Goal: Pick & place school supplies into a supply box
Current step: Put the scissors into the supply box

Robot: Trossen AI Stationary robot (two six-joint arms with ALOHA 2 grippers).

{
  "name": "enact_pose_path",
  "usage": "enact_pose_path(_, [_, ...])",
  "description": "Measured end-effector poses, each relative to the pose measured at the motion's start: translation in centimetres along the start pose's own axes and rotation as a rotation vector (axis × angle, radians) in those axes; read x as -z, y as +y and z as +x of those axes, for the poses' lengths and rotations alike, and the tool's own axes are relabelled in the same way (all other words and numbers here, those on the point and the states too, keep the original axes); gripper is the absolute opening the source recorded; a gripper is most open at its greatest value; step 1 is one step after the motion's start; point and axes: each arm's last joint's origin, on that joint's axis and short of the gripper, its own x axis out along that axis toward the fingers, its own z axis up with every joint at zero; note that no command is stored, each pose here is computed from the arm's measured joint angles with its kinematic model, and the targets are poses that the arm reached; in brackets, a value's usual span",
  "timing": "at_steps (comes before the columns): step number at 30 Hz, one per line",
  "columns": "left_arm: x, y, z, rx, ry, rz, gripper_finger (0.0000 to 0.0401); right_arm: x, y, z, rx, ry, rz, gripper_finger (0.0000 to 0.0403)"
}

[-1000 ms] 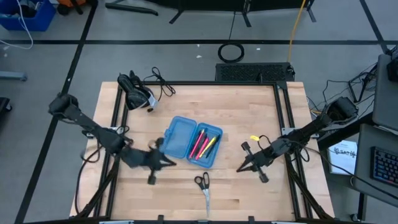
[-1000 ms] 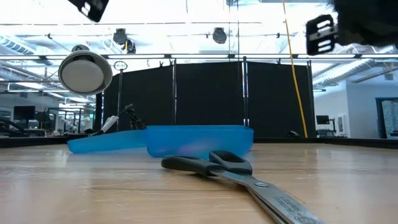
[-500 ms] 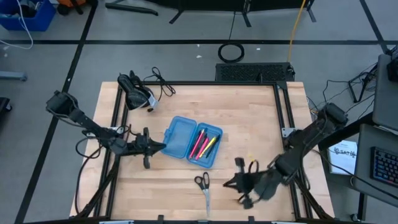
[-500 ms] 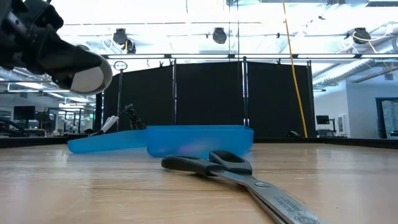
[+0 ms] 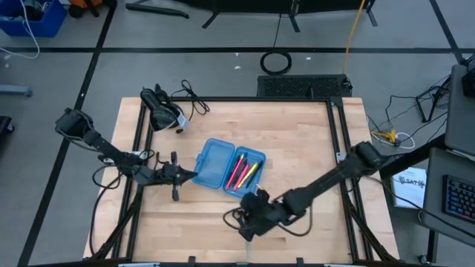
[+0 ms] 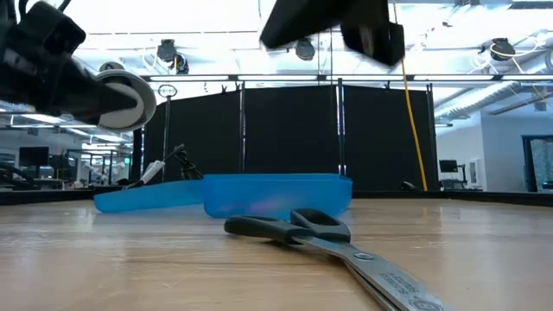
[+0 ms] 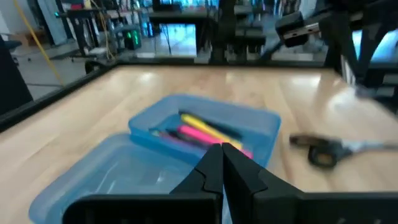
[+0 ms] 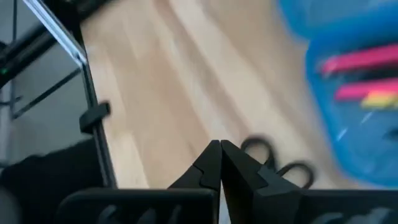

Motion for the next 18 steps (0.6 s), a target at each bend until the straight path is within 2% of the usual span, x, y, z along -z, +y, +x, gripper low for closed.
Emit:
enact_pose_path(4, [1.0, 0.1, 0.0, -0.005, 0.084, 0.069, 0.0022, -0.8, -1.3, 2.7, -0.019, 0.08, 0.148, 0.0028])
enact_pose_path(11, [2.1, 0.4, -0.2, -0.019, 0.183, 0.138, 0.0017, -1.7, -3.2, 4.6, 0.014, 0.181, 0.398, 0.0123])
enact_pose_path(18, [2.1, 0.4, -0.2, -0.02, 0.189, 0.145, 0.0006, -1.1, -2.6, 4.3, 0.01, 0.209, 0.534, 0.0132])
